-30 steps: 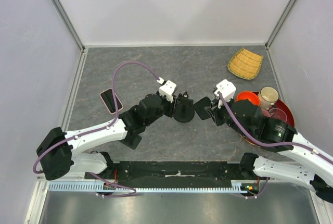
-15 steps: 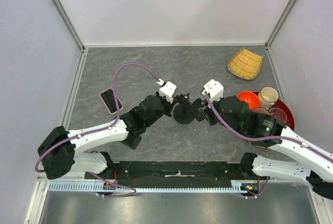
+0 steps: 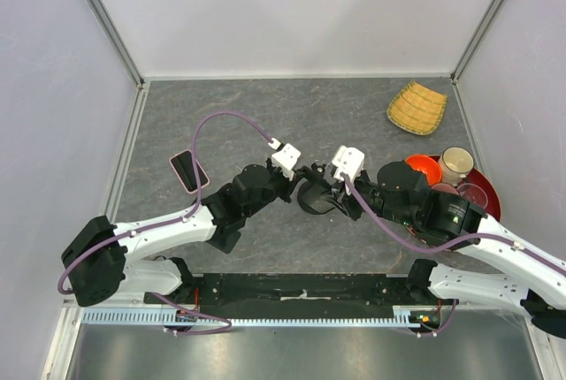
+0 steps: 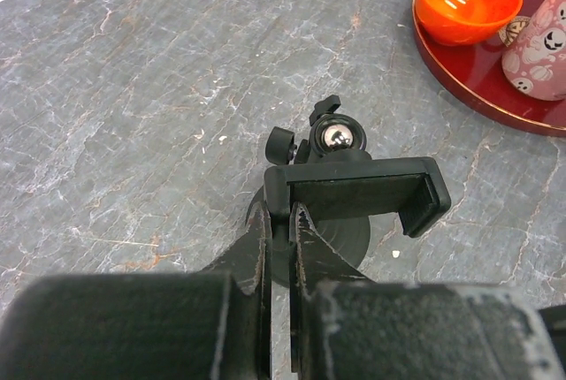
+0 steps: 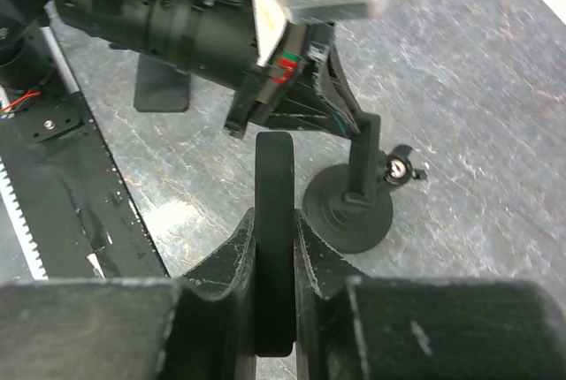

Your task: Place the phone on the phone stand

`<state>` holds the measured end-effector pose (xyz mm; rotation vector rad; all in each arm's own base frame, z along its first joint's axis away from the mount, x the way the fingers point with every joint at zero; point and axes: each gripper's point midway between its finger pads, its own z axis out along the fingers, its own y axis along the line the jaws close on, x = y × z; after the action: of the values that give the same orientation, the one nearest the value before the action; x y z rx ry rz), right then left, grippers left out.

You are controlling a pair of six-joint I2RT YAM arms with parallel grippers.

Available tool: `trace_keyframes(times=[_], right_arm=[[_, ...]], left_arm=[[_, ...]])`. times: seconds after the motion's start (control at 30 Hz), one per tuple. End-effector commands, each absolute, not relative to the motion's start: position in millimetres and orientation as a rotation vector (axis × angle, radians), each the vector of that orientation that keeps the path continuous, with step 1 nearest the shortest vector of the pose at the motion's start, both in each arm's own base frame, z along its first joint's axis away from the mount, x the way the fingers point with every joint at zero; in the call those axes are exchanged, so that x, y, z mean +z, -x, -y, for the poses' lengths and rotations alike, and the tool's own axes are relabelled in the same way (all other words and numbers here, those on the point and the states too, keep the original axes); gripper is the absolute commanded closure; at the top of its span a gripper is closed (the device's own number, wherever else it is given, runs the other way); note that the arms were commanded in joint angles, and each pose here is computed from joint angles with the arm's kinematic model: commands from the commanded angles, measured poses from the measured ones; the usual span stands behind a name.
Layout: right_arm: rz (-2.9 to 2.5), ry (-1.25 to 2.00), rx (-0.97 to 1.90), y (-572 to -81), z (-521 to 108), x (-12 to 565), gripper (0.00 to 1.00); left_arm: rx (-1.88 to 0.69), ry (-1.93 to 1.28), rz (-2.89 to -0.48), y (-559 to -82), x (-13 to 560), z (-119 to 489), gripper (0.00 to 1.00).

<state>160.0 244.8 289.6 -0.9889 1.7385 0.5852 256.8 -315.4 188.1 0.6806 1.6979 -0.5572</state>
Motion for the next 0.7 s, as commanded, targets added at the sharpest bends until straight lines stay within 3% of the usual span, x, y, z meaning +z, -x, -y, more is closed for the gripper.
trace_keyframes(times=[0.0,0.23,0.67], right_arm=[[-1.502,1.072,0.732,-147,-272,332,1.0],[-1.288,1.36,0.683,-141,-292,308,1.0],[-1.254,1.479,0.686,-177,-298,291,1.0]], left_arm=[[-0.613,-0.743,-1.644,-246,199,322,0.98],[-0.704,-0.847,-1.604,-226,200,329,0.98],[-0.765,-1.097,-1.549,-198,193,337,0.98]])
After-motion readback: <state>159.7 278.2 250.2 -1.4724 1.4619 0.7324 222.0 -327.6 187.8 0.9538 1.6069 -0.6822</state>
